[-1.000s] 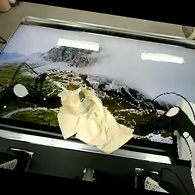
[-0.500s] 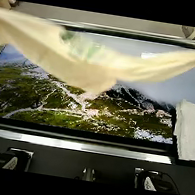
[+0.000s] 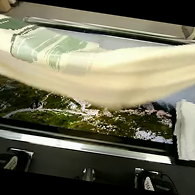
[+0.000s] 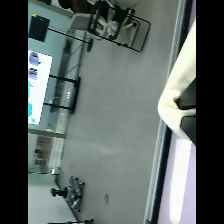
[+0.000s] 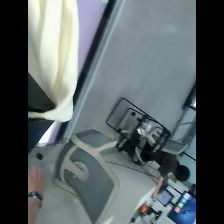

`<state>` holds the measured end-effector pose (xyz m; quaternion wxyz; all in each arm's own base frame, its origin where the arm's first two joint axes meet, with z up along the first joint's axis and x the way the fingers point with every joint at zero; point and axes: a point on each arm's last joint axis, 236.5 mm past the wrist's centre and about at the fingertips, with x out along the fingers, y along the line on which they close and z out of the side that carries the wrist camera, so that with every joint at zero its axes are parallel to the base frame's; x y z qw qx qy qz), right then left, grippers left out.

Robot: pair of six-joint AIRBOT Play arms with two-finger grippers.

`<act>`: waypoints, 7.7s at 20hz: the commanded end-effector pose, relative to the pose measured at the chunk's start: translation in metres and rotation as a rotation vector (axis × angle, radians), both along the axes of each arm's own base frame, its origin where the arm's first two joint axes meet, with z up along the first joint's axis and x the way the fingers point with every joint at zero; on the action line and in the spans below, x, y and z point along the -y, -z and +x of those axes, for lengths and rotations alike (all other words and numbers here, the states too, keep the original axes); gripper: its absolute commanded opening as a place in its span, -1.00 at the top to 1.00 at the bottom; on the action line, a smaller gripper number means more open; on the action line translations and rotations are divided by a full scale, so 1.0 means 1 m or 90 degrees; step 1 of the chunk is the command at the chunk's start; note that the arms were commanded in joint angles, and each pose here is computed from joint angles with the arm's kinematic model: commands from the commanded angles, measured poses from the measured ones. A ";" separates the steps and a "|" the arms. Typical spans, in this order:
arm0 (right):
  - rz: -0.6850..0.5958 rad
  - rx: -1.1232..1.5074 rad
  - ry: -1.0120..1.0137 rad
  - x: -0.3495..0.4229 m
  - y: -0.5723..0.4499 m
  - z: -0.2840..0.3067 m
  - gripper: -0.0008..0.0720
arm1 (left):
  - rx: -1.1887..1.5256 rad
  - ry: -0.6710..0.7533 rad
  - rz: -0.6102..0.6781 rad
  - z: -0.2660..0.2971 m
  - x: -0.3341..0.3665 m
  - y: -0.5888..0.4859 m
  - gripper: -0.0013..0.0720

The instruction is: Fold the shirts.

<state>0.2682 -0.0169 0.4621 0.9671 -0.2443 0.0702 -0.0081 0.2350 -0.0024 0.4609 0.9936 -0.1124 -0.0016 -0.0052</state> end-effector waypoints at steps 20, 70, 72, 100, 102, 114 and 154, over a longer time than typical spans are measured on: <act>0.295 -0.735 -0.105 -0.060 0.460 0.056 -0.82 | -0.508 0.102 -0.094 0.171 0.064 0.407 0.87; 0.185 -0.057 -0.224 -0.098 0.020 -0.043 0.94 | 0.248 0.149 0.026 -0.045 0.054 -0.121 0.88; 0.159 -0.234 -0.209 -0.100 0.084 -0.042 0.94 | 0.146 0.159 0.043 -0.024 0.059 -0.085 0.88; 0.129 -0.797 -0.130 -0.108 0.510 0.022 0.31 | -0.663 0.208 -0.120 0.124 0.099 0.438 0.87; 0.125 -0.810 -0.130 -0.107 0.511 0.017 0.74 | -0.663 0.208 -0.120 0.124 0.099 0.439 0.87; 0.079 -0.858 -0.122 -0.093 0.513 -0.002 0.08 | -0.673 0.199 -0.088 0.122 0.091 0.443 0.87; 0.083 0.086 -0.064 -0.023 -0.046 -0.082 0.94 | 0.278 0.093 -0.102 -0.024 0.025 -0.137 0.88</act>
